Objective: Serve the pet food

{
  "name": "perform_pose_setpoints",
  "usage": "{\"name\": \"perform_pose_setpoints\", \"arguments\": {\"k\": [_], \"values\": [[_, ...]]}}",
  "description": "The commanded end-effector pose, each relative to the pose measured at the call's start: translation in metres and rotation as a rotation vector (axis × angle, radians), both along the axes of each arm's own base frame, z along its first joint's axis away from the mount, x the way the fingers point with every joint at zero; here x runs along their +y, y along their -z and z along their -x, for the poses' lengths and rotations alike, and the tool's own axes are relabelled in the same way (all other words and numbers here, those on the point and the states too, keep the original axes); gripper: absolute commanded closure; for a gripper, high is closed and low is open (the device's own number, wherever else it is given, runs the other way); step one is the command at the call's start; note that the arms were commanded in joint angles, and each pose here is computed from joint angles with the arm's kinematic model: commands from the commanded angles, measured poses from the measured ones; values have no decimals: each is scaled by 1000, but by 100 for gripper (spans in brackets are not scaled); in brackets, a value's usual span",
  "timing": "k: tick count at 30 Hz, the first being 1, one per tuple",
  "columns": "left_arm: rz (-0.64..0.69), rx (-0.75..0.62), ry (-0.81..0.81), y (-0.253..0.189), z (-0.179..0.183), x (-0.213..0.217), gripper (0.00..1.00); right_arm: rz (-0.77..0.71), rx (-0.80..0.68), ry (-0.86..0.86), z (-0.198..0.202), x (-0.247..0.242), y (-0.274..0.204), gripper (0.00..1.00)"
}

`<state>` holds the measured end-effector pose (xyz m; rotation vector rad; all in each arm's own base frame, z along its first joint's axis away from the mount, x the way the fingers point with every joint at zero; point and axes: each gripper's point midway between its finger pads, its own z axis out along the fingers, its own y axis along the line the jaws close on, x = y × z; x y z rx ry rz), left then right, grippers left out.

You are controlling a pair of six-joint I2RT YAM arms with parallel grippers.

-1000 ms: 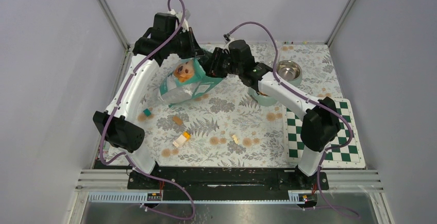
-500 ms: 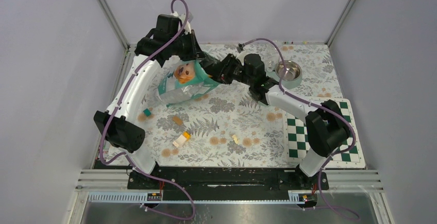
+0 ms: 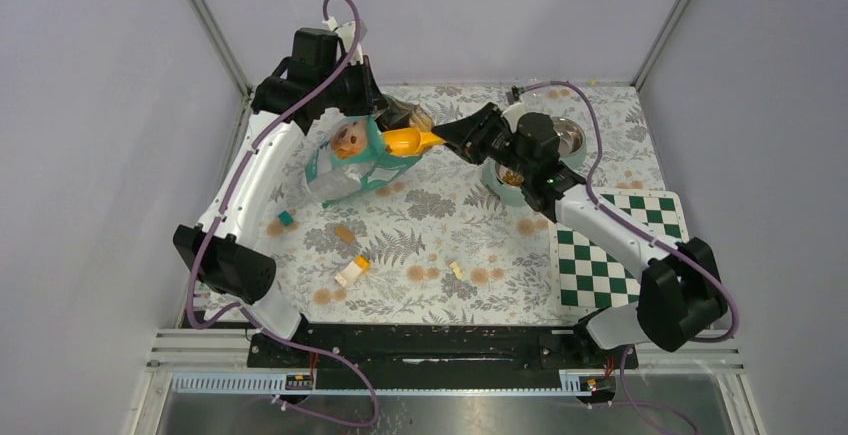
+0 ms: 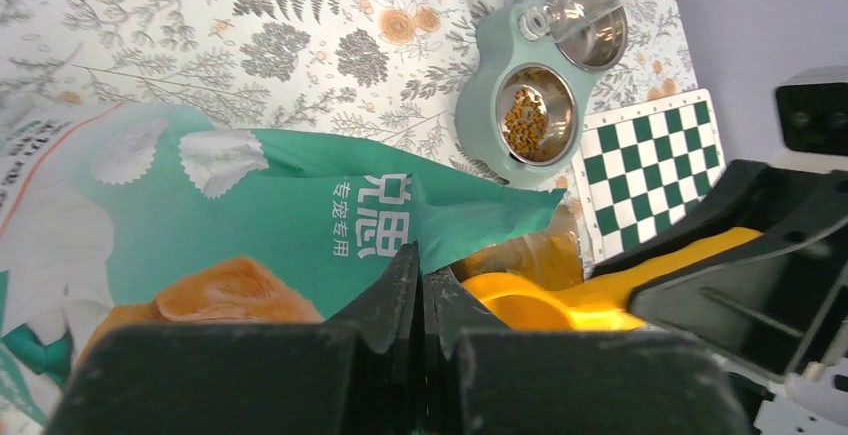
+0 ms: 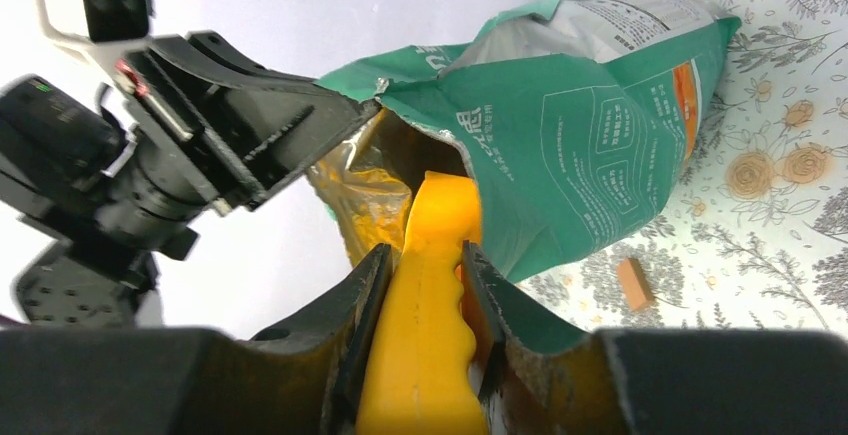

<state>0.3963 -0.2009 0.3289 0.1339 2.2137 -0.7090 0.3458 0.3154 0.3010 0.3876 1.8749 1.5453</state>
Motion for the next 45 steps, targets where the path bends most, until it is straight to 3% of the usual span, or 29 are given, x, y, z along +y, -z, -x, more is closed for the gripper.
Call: {"name": "perform_pose_setpoints", "arguments": {"k": [1,14,21,26,36,45], "values": [[-10,-196,-18,-46,-3,13,100,-245,-112,34,14,-24,-81,100],[-3,-249,-27,-61,1,16,100,-218,-103,162,8,-60,-72,100],[60,-222,6,-63,4,4,100,-83,-100,145,3,-52,-60,100],[150,-156,49,-55,1,-15,100,72,-62,115,-1,-23,-37,100],[186,-136,137,-54,1,-47,100,230,15,68,-27,28,19,100],[184,-132,168,-52,8,-59,100,169,106,-87,-27,76,77,100]]}}
